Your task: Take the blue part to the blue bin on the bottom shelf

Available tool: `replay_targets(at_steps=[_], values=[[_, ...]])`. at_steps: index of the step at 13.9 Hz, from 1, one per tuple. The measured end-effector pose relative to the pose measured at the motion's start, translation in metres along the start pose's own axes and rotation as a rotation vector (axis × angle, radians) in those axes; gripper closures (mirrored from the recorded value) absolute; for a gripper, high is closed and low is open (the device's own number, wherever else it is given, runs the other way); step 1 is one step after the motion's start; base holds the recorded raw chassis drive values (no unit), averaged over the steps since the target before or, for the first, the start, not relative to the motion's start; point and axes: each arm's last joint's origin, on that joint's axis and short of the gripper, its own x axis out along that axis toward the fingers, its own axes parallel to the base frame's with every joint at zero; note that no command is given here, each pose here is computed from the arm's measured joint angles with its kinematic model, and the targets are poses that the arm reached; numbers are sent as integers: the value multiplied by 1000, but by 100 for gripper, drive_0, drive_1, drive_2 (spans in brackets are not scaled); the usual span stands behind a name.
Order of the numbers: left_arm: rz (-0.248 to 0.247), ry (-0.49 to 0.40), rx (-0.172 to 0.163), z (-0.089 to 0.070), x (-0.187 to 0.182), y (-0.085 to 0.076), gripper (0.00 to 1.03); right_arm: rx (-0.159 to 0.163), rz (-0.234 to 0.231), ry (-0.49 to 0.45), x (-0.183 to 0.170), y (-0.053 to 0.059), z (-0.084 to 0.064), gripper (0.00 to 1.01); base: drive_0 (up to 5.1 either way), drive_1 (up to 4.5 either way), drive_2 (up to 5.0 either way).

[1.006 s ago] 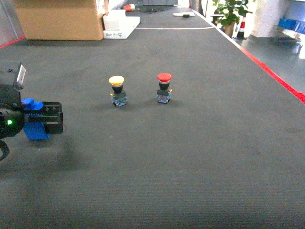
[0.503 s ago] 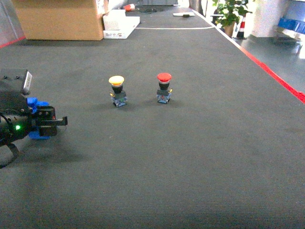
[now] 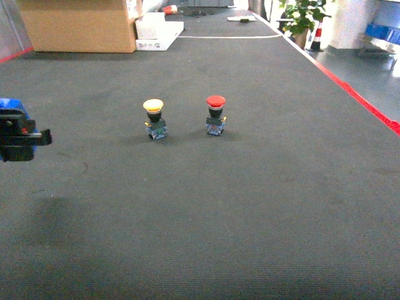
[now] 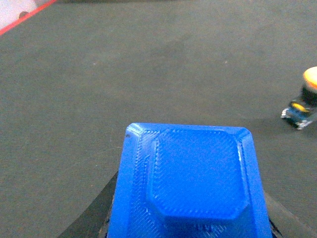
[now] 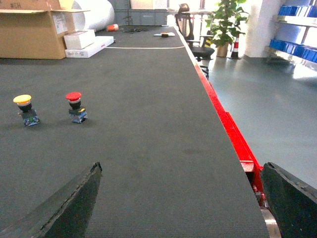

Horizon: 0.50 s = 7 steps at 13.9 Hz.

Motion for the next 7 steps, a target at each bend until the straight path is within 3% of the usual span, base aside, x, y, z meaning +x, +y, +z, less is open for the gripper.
replay_targets(at_steps=[3,5,7], values=[[-34,-35,-30,34,-99,3,59,0,0,0,0,0,0,3,0,0,0],[9,-119,-75,56,-162,9,59,0,0,0,0,0,0,3,0,0,0],[26,-196,-98,62,-214,15,59,0,0,0,0,0,0,3,0,0,0]])
